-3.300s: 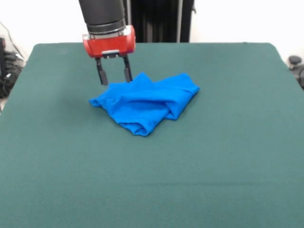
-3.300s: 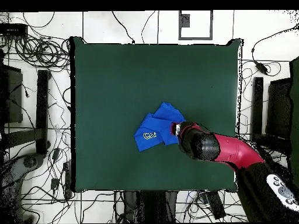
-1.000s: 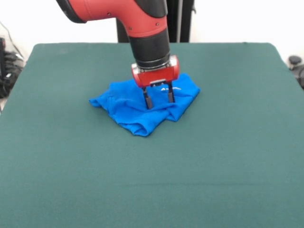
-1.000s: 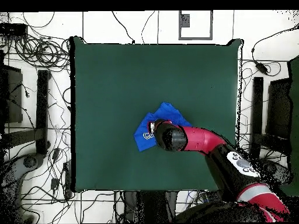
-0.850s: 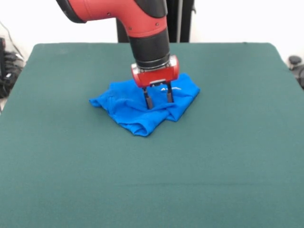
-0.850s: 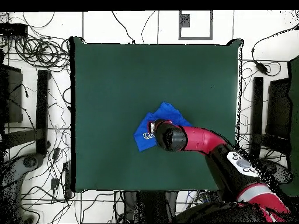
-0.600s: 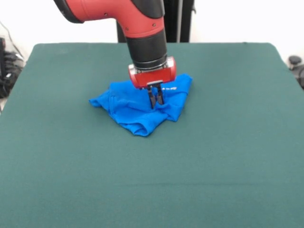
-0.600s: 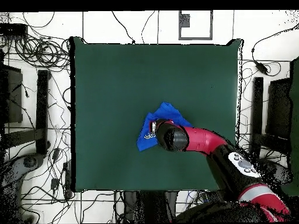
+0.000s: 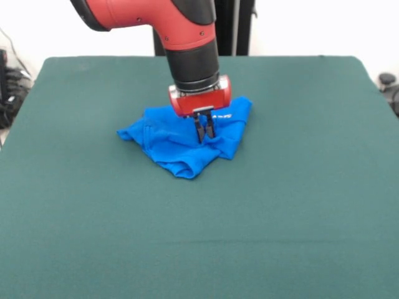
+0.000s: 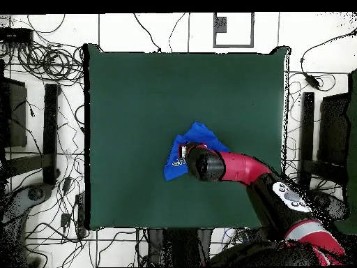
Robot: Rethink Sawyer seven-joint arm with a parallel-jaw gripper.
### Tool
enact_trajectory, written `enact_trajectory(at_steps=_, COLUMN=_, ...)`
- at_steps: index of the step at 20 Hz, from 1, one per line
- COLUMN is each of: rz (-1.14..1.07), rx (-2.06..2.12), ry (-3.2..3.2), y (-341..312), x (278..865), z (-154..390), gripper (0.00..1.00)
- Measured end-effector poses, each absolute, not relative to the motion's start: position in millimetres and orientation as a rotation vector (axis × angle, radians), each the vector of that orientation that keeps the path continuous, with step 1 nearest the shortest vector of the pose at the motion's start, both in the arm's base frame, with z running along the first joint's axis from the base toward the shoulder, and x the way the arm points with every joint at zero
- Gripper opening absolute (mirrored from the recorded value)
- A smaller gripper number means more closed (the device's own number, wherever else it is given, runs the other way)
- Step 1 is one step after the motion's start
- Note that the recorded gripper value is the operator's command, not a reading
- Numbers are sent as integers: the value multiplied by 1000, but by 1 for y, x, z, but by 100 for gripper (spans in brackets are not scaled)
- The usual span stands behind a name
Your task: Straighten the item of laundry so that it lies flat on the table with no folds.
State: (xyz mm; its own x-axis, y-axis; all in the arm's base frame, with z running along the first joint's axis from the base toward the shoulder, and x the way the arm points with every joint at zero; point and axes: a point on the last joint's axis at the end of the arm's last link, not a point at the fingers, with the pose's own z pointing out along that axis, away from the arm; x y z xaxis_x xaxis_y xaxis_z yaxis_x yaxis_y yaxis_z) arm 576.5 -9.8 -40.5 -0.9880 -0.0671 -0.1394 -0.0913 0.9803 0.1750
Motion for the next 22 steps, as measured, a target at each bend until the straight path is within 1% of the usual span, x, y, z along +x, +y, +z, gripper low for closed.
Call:
enact_trajectory(at_steps=6, rz=234, rx=-151, ry=2995, y=-7, x=576, z=-36, gripper=0)
enact_trajectory(at_steps=13, rz=165, rx=-187, ry=2953, y=-2, x=593, z=3, gripper=0)
enact_trajectory(at_steps=15, rz=145, rx=-167, ry=2934, y=-6, x=602, z=22, gripper=0)
enact_trajectory(at_steps=22, rz=124, rx=-141, ry=2905, y=-11, x=613, z=42, gripper=0)
